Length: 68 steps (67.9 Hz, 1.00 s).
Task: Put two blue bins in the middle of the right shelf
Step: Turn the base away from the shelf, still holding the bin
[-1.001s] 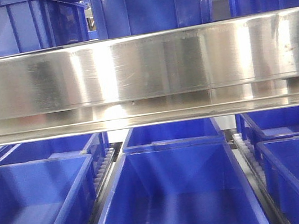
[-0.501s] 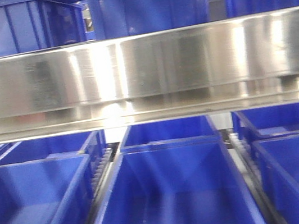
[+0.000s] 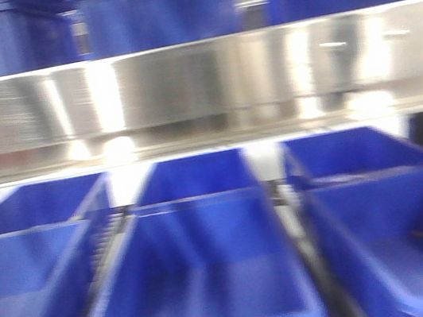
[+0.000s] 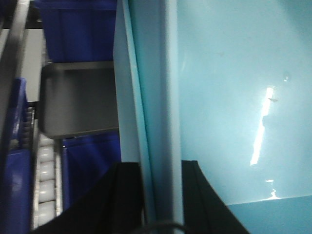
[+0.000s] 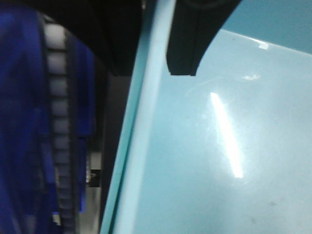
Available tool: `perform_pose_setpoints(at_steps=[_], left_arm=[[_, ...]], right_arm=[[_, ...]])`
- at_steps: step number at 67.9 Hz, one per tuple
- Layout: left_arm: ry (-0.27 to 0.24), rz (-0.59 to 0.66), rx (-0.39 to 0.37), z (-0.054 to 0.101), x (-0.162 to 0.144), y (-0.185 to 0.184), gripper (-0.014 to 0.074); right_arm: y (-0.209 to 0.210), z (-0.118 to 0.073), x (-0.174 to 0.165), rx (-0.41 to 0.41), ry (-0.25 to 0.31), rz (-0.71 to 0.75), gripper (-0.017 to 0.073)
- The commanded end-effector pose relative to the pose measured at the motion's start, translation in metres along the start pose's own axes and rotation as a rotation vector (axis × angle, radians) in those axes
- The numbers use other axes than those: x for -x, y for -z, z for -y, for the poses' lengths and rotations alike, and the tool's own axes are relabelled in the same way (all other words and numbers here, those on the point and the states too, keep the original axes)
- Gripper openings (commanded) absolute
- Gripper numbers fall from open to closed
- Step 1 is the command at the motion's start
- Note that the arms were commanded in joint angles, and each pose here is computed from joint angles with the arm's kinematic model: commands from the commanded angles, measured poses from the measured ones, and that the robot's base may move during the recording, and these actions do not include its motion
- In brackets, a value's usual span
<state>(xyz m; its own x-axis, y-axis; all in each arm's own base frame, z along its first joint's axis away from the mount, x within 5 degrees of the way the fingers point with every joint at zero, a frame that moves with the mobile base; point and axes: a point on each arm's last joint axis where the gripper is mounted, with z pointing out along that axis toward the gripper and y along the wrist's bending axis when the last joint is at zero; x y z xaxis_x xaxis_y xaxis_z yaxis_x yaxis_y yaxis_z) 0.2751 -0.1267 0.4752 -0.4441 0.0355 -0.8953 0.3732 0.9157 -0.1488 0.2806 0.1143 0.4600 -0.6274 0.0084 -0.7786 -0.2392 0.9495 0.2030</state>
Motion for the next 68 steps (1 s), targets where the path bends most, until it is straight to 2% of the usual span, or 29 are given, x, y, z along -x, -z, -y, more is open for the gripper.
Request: perform_pose_setpoints(at_steps=[1, 68], left_arm=[[-0.006, 0.162, -0.034, 0.0049, 0.0190, 0.0165, -0.0111], [-0.007, 0.163, -0.032, 0.0048, 0.0190, 0.0165, -0.0111]], right_arm=[[0.0115, -0.0001, 0.0092, 0.004, 0.022, 0.090, -0.0153], [0.0115, -0.0001, 0.0092, 0.004, 0.022, 0.090, -0.0153]])
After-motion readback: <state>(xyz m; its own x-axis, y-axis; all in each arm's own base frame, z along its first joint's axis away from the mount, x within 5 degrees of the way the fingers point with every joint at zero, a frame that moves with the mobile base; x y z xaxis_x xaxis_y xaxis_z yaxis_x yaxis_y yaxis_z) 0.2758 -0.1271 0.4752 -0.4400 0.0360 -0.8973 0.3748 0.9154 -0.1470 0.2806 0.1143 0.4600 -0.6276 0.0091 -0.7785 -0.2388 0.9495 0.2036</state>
